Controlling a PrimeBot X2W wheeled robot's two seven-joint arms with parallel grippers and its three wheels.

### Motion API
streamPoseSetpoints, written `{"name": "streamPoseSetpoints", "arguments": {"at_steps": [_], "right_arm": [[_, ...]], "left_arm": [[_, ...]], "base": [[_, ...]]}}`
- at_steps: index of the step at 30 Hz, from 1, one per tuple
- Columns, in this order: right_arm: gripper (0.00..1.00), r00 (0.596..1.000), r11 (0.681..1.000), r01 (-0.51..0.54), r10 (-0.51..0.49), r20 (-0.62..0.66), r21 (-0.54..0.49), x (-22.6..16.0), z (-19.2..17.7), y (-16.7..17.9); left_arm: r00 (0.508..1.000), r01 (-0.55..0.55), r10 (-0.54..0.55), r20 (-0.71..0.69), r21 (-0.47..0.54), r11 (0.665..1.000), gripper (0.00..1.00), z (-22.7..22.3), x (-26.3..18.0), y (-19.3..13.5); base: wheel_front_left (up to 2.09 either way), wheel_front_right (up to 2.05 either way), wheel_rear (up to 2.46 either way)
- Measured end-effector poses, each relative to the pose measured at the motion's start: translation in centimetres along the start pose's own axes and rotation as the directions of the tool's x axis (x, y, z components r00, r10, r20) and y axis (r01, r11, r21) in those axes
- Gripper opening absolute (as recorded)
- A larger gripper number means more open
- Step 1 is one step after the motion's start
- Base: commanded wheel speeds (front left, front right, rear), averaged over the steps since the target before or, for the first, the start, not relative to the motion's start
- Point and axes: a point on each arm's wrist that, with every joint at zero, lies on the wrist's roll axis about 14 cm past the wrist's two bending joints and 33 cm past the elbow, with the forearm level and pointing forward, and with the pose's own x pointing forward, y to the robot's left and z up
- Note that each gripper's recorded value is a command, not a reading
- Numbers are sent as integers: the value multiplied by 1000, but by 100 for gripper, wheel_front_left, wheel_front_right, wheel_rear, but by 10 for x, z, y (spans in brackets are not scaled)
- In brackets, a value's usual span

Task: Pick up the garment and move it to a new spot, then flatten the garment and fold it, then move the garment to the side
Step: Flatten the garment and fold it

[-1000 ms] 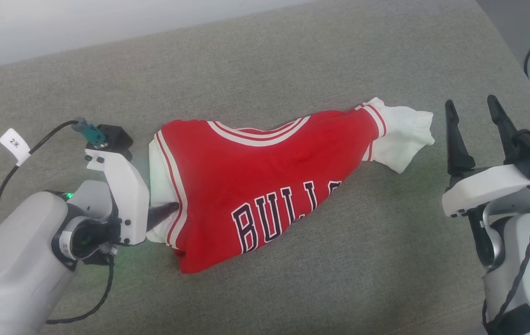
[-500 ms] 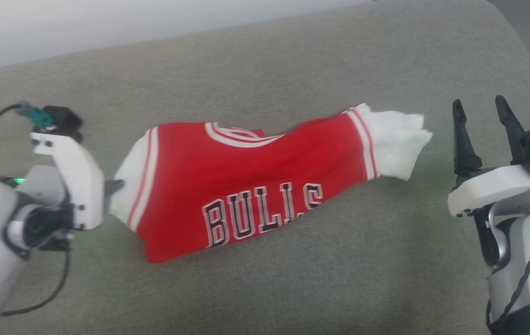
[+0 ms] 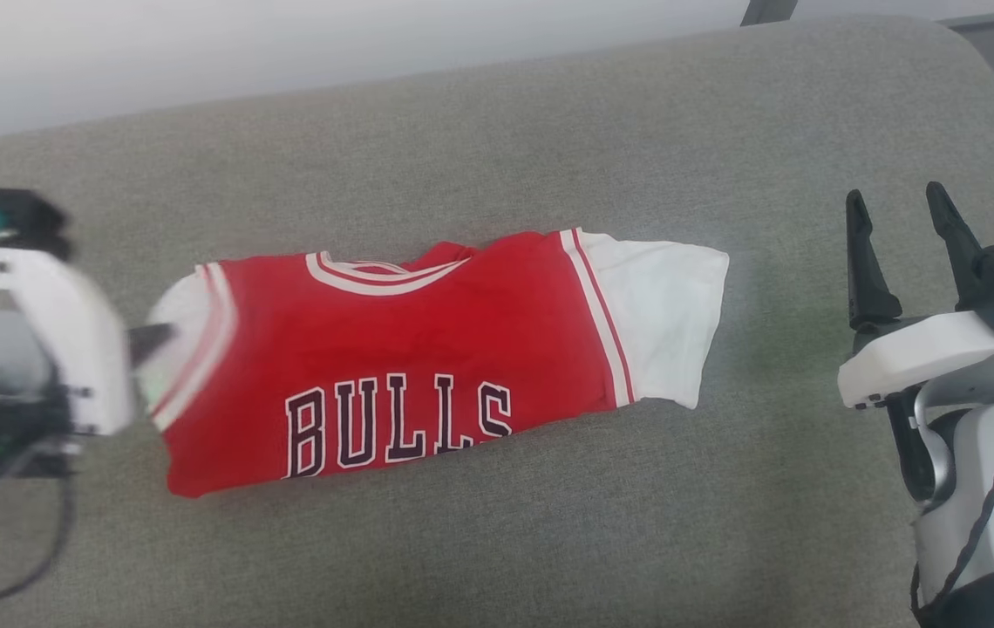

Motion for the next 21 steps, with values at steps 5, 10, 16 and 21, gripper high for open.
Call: {"name": "streamPoseSetpoints", "arguments": {"at_steps": [5,10,16,21], "right_arm": [[100,1000,1000,-1,1,1,1,-1,2,0],[100,1000,1000,5,-5,3,0,-6,2,-3],[100,999,999,35,-35,-11,-2,-15,-2,-13],[100,999,999,44,-44,-17,0,-17,-4,-15]], "left_arm": [[981,195,-195,9,34,980,0,5,-1,-70],[939,345,-342,-43,106,933,0,-5,-2,-134],[870,476,-442,-217,143,868,3,-52,8,-188],[863,472,-420,-282,150,869,100,-73,22,-187]], "base": [[0,0,0],[0,0,0],[0,0,0],[0,0,0]]}}
